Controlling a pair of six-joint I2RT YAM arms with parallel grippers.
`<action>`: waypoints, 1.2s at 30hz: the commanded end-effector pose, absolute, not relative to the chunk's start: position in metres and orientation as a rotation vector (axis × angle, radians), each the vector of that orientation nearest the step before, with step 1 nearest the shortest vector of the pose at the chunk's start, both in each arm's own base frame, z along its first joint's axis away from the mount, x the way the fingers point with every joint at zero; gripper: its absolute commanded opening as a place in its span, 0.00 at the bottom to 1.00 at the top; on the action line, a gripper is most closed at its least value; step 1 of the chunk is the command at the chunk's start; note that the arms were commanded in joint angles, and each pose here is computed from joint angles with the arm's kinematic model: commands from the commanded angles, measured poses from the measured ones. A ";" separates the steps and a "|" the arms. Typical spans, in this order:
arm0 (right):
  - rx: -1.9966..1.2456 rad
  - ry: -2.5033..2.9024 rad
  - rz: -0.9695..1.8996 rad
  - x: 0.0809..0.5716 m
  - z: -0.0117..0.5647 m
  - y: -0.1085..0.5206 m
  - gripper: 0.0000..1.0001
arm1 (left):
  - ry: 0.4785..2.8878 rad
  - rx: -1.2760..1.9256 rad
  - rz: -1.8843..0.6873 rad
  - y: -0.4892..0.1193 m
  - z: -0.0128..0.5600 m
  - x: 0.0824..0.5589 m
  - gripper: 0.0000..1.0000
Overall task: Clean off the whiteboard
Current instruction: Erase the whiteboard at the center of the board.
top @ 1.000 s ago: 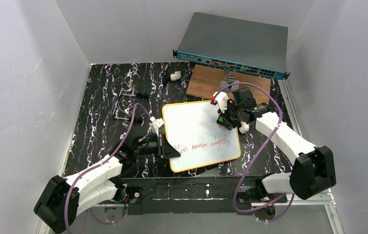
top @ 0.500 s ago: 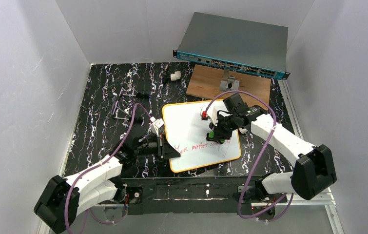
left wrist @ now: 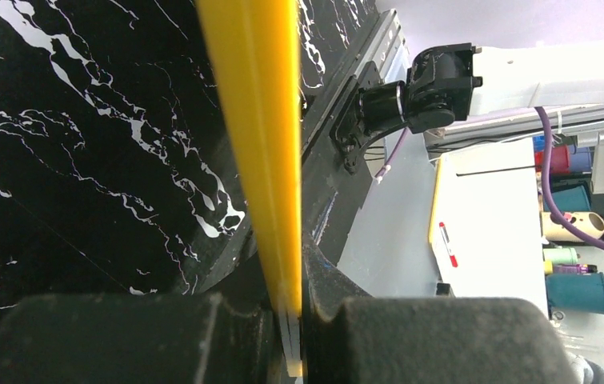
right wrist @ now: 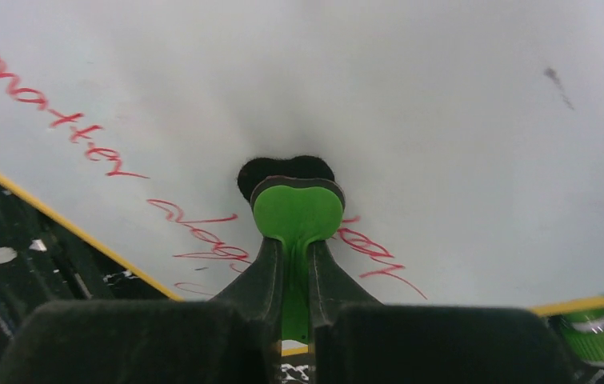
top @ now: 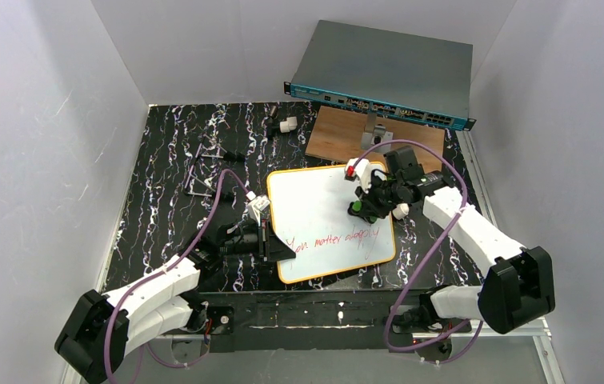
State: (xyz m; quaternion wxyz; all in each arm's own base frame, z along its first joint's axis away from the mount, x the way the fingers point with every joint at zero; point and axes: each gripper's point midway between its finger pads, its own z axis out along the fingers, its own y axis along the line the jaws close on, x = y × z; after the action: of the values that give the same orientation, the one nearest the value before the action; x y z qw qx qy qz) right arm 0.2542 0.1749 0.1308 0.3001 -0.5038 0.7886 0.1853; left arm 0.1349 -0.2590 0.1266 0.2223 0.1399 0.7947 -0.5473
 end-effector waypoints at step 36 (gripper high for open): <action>-0.978 2.114 0.410 0.300 0.151 0.191 0.01 | 1.942 0.511 -1.473 -0.268 0.167 0.154 0.00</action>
State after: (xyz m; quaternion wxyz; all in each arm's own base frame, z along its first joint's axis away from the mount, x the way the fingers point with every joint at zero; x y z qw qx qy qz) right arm 0.2996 0.1719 0.1385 0.3635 -0.3855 0.8388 0.1253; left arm 0.1467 -0.2553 0.1297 0.2620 0.1348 0.7966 -0.5279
